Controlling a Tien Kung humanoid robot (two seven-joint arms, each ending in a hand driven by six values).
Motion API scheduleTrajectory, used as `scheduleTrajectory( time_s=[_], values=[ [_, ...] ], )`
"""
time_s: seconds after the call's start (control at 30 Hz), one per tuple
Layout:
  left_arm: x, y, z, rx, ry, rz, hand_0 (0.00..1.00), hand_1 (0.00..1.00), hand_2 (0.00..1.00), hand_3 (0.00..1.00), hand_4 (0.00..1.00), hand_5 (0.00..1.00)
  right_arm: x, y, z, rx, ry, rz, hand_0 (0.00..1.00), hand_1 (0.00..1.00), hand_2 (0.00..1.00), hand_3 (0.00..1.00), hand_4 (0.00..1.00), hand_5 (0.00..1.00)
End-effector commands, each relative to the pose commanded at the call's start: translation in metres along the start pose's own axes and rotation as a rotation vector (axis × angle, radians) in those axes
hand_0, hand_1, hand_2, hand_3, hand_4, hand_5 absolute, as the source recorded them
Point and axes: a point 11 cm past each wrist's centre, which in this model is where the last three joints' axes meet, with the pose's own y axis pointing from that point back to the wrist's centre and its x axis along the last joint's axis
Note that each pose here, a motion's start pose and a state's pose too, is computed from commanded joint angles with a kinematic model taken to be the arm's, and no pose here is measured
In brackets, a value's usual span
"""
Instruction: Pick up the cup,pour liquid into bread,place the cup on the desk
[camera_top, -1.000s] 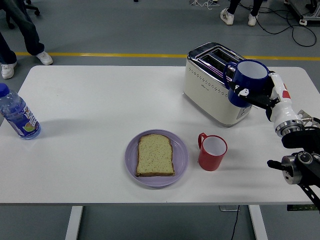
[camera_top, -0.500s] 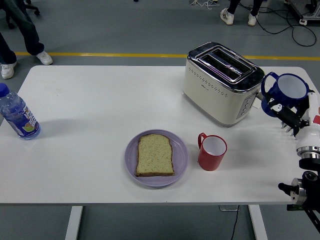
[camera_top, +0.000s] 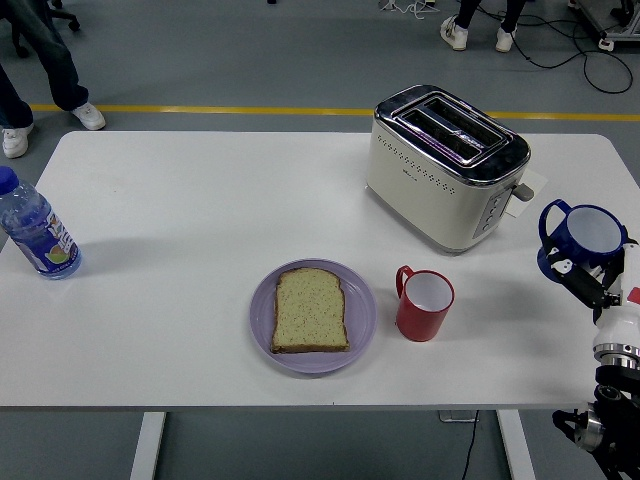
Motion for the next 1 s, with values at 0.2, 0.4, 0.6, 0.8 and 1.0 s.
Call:
scheduleTrajectory(
  time_s=[0.2, 0.4, 0.6, 0.8, 1.0],
  values=[
    [0.0, 0.0, 0.003, -0.005, 0.0, 0.0, 0.635, 0.645, 0.657, 0.553, 0.323, 0.834, -0.008, 0.007, 0.013, 0.001, 0.054, -0.031, 0.539, 0.455, 0.556, 0.548, 0.581, 0.002],
    [0.001, 0.0, 0.004, -0.008, 0.002, 0.001, 0.635, 0.646, 0.657, 0.552, 0.323, 0.834, -0.017, 0.012, 0.022, 0.002, 0.066, -0.047, 0.537, 0.455, 0.555, 0.549, 0.582, 0.002],
    [0.001, 0.0, 0.005, -0.009, 0.004, 0.002, 0.635, 0.647, 0.657, 0.552, 0.323, 0.834, -0.026, 0.019, 0.032, -0.024, 0.064, -0.066, 0.532, 0.456, 0.558, 0.549, 0.573, 0.002],
    [0.001, 0.0, 0.005, -0.009, 0.003, 0.001, 0.635, 0.645, 0.657, 0.552, 0.322, 0.834, -0.036, 0.024, 0.04, -0.047, 0.074, -0.092, 0.532, 0.458, 0.558, 0.55, 0.569, 0.002],
    [0.001, 0.0, 0.005, -0.009, 0.003, 0.001, 0.635, 0.646, 0.657, 0.553, 0.322, 0.834, -0.039, 0.024, 0.045, -0.062, 0.085, -0.097, 0.533, 0.458, 0.559, 0.55, 0.565, 0.002]
  ],
)
